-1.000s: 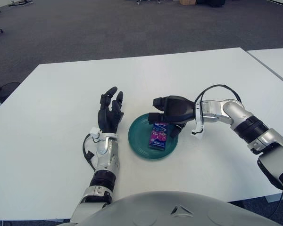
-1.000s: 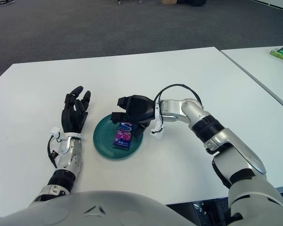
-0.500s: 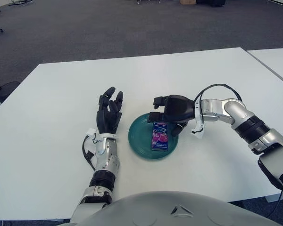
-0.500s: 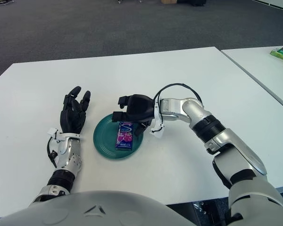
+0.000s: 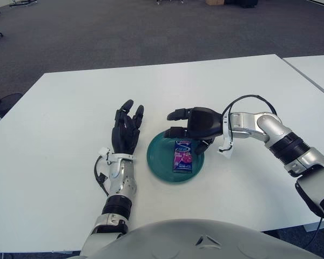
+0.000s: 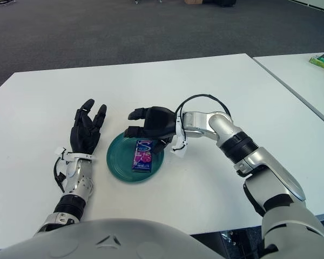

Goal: Put the gum into the plate.

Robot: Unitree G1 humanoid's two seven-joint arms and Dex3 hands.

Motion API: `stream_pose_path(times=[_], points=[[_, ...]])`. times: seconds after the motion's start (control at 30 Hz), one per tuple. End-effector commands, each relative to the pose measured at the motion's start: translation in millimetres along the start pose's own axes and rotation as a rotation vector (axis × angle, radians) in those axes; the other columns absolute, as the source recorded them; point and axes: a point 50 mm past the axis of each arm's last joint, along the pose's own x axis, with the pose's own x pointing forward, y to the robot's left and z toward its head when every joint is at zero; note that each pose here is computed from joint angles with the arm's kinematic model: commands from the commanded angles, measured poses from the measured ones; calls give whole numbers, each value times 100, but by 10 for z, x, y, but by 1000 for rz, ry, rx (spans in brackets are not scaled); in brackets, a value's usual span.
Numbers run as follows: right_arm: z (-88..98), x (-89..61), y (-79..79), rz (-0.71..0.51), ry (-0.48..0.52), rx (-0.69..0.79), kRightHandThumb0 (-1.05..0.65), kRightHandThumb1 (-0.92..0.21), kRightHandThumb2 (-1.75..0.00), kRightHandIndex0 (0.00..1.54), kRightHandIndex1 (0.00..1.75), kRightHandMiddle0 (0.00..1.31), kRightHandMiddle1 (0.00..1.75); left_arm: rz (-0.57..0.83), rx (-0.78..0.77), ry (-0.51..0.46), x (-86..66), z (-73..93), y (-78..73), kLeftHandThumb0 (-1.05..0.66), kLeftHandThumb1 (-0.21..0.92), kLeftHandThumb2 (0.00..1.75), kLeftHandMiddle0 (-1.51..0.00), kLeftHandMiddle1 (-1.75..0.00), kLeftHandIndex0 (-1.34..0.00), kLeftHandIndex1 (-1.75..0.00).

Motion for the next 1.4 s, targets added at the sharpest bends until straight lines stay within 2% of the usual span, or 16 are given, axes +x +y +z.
stream_pose_path(times=[0.0, 0.1, 0.2, 0.27, 0.33, 0.4, 0.43, 0.47, 0.57, 0.63, 0.7, 0.83, 0.93, 1.1, 1.37], points=[[-130, -95, -30, -143, 97, 116, -101, -92, -113, 6, 0, 0, 17, 189, -174, 129, -557, -520, -287, -70, 92, 92, -38, 0, 0, -76], [-315, -172, -18, -238, 182, 230, -103, -92, -112, 3, 0, 0, 13, 194, -93, 121, -555, -493, -265, -71, 92, 93, -37, 0, 0, -75], [-376, -214, 13, -312, 234, 302, -104, -92, -111, 2, 0, 0, 10, 204, -49, 117, -548, -479, -253, -72, 92, 92, -38, -1, -1, -76], [-408, -278, 117, -450, 324, 464, -104, -92, -108, 1, 0, 0, 9, 223, -10, 125, -536, -473, -223, -73, 92, 89, -40, -2, -4, -79], [-417, -321, 189, -534, 374, 568, -103, -92, -104, 1, 0, 0, 9, 235, 8, 131, -532, -471, -203, -75, 92, 85, -43, -3, -8, -84], [-406, -366, 281, -677, 430, 689, -102, -92, -102, 1, 0, 1, 10, 241, 22, 134, -535, -469, -188, -76, 92, 82, -45, -4, -10, -87], [-398, -379, 322, -739, 455, 737, -100, -92, -99, 3, 0, 0, 14, 242, 29, 135, -538, -466, -177, -76, 92, 81, -47, -4, -12, -89], [-401, -378, 370, -867, 507, 815, -99, -92, -98, 4, 0, 0, 15, 244, 40, 138, -539, -467, -165, -76, 92, 80, -47, -5, -13, -89], [-408, -341, 466, -1079, 596, 980, -94, -92, -91, 14, 0, 0, 41, 245, 66, 141, -539, -465, -142, -77, 92, 78, -49, -5, -15, -92], [-408, -314, 506, -1121, 613, 1042, -91, -92, -92, 16, 0, 0, 46, 245, 76, 140, -541, -460, -134, -78, 92, 77, -49, -5, -16, -92], [-400, -272, 592, -1183, 647, 1165, -90, -92, -87, 20, 1, 0, 57, 243, 90, 137, -545, -453, -126, -78, 92, 77, -48, -5, -17, -92], [-391, -253, 719, -1314, 697, 1379, -85, -92, -81, 26, 2, 0, 69, 233, 115, 134, -546, -439, -117, -78, 92, 78, -45, -3, -16, -90], [-381, -244, 739, -1369, 704, 1447, -81, -92, -78, 28, 2, 0, 73, 227, 135, 132, -549, -429, -109, -79, 92, 80, -42, -2, -13, -87], [-301, -282, 792, -1379, 722, 1499, -83, -92, -84, 17, 1, 0, 55, 223, 168, 125, -554, -410, -99, -79, 92, 84, -36, 0, -8, -82], [-237, -346, 848, -1301, 781, 1483, -91, -92, -100, 2, 0, 0, 27, 217, 209, 119, -574, -388, -108, -80, 92, 87, -32, 0, -4, -79]])
